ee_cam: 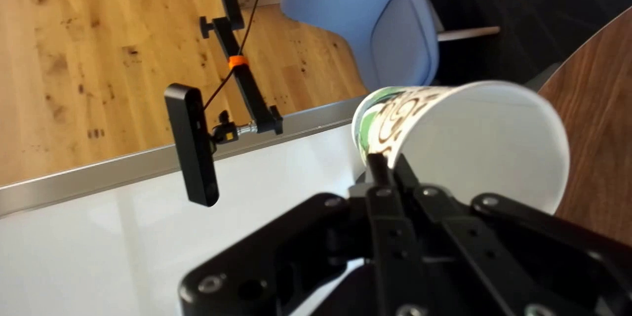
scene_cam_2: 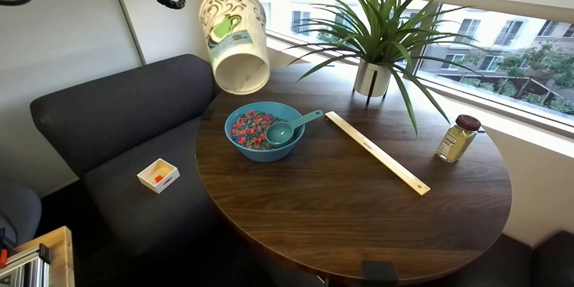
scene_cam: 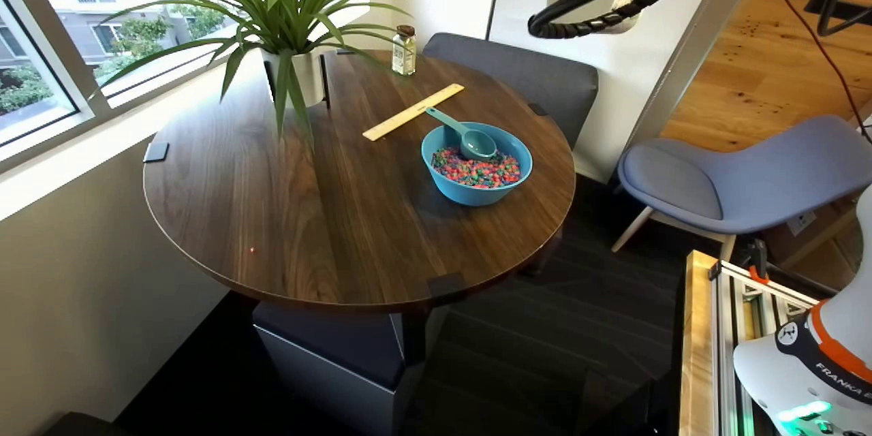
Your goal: Pour the contents of the paper cup into the blue bowl
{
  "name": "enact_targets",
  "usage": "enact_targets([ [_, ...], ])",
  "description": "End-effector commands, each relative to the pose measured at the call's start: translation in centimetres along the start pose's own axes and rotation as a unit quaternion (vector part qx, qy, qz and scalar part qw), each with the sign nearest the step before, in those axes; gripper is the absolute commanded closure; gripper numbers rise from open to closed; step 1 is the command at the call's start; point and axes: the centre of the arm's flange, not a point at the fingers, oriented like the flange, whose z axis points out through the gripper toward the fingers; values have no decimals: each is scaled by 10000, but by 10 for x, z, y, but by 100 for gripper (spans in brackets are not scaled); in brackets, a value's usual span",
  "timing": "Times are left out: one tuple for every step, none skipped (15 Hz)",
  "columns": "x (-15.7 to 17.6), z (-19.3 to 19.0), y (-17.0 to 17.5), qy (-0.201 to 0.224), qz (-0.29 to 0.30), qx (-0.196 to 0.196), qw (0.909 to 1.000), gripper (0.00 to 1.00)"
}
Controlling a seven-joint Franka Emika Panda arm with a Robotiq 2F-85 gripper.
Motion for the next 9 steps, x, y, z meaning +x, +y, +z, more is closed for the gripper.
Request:
enact_targets([
  [-15,-2,4,-349,-242,913,9949,99],
  [-18,-7,3,-433,-298,1155,9919,99],
  [-20,-11,3,-526,-345,1385,9884,99],
  [-21,-16,2,-622,-371,1618,9842,99],
  [-21,-20,1,-687,-406,1830,9799,99],
  [-19,-24,-1,-774,-432,2055,9746,99],
  [-17,-28,-2,-837,-462,2284,9689,99],
  [-13,-33,-3,-896,-480,2526,9622,99],
  [-10,-36,-4,-938,-492,2780,9547,99],
])
